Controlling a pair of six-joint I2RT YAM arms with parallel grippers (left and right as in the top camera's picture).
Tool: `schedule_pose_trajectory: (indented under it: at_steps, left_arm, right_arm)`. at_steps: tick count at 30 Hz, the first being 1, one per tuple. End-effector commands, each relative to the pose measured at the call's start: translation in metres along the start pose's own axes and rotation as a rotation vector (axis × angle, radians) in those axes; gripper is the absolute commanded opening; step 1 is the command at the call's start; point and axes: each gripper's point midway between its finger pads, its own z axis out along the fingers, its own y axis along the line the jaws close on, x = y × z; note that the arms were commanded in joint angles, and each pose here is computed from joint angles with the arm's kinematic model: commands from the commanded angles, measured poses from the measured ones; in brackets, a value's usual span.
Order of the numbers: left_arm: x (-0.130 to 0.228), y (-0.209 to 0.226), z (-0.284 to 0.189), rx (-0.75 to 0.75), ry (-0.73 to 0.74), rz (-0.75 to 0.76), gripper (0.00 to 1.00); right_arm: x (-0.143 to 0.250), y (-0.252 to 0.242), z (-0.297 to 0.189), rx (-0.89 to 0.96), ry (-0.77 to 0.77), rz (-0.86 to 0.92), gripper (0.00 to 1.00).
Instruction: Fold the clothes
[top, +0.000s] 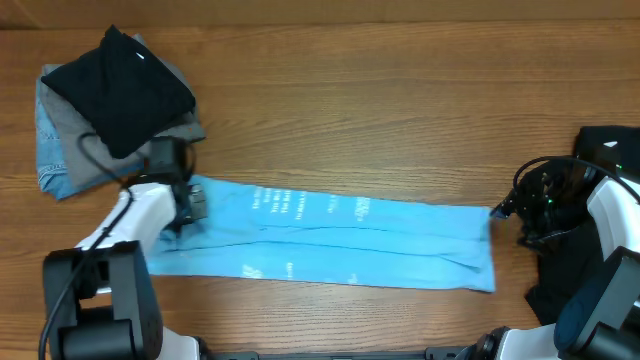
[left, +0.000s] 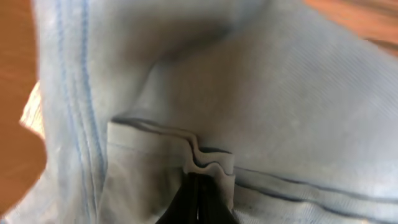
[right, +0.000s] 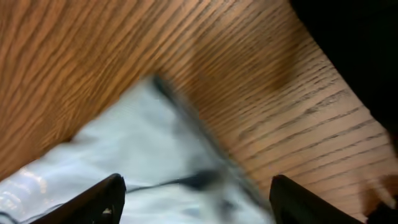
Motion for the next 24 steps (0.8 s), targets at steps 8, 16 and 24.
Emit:
schedule_pose_trajectory:
  at_steps: [8, 16, 24]
  left_arm:
    - [0.021, 0.018, 0.02, 0.053, 0.085, -0.085, 0.12]
    - [-0.021, 0.007, -0.021, 0.14, 0.023, -0.073, 0.43]
    - [-0.065, 0.003, -0.086, 0.225, -0.091, -0.056, 0.47]
  right_arm:
    - [0.012, 0.003, 0.014, -0.051, 0.034, -0.045, 0.81]
    - [0.041, 0.016, 0.046, -0.207, 0.119, -0.082, 0.77]
    - [0.07, 0.032, 0.073, -0.232, 0.167, -0.191, 0.68]
